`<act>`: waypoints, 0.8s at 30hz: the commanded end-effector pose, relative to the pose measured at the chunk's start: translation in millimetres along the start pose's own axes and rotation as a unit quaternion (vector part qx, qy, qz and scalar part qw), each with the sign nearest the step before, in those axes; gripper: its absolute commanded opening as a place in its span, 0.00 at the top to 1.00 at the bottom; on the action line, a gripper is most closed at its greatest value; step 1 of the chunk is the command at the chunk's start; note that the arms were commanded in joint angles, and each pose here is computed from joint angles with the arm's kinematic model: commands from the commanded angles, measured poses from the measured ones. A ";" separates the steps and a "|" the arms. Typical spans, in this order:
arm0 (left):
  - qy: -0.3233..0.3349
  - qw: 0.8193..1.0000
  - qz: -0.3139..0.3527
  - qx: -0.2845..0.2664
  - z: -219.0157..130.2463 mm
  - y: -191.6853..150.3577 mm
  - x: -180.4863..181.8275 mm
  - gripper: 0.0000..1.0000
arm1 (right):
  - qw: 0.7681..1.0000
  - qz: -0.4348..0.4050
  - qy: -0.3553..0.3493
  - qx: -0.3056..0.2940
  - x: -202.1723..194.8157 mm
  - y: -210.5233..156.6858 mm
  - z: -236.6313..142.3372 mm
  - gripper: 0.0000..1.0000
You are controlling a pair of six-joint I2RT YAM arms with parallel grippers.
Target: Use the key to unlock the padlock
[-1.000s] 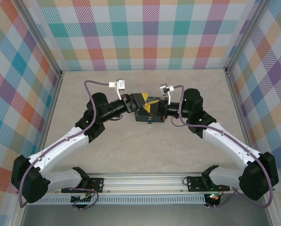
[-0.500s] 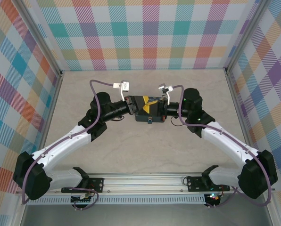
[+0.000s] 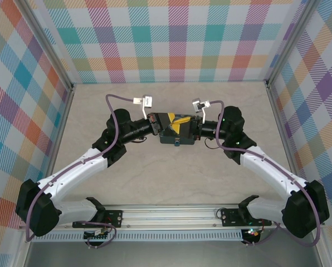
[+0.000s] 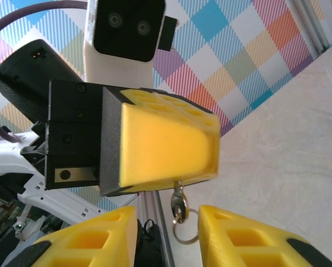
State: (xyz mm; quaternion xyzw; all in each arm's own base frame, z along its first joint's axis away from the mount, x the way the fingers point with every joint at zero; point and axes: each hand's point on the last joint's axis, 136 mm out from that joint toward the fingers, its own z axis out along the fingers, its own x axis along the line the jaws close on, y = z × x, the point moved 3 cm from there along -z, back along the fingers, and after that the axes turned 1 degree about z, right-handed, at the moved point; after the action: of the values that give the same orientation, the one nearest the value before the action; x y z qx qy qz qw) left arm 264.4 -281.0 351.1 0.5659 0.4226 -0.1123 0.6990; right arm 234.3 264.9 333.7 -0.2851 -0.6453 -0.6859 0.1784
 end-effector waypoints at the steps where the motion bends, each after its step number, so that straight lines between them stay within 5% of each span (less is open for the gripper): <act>1: -0.017 1.000 0.006 -0.024 -5.7 11.9 -14.4 1.00 | 1.000 -0.006 0.030 -0.003 5.9 3.4 2.4 0.63; 24: -0.011 1.000 0.003 -0.025 -3.3 12.4 -11.5 1.00 | 0.999 0.009 0.036 0.003 0.3 6.8 9.2 0.81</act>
State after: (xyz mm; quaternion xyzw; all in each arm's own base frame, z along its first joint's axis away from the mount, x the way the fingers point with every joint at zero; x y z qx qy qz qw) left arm 266.7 -279.7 351.2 0.5579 0.4328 -0.1121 0.6992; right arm 240.3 272.2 327.1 -0.2887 -0.6393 -0.6808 0.2110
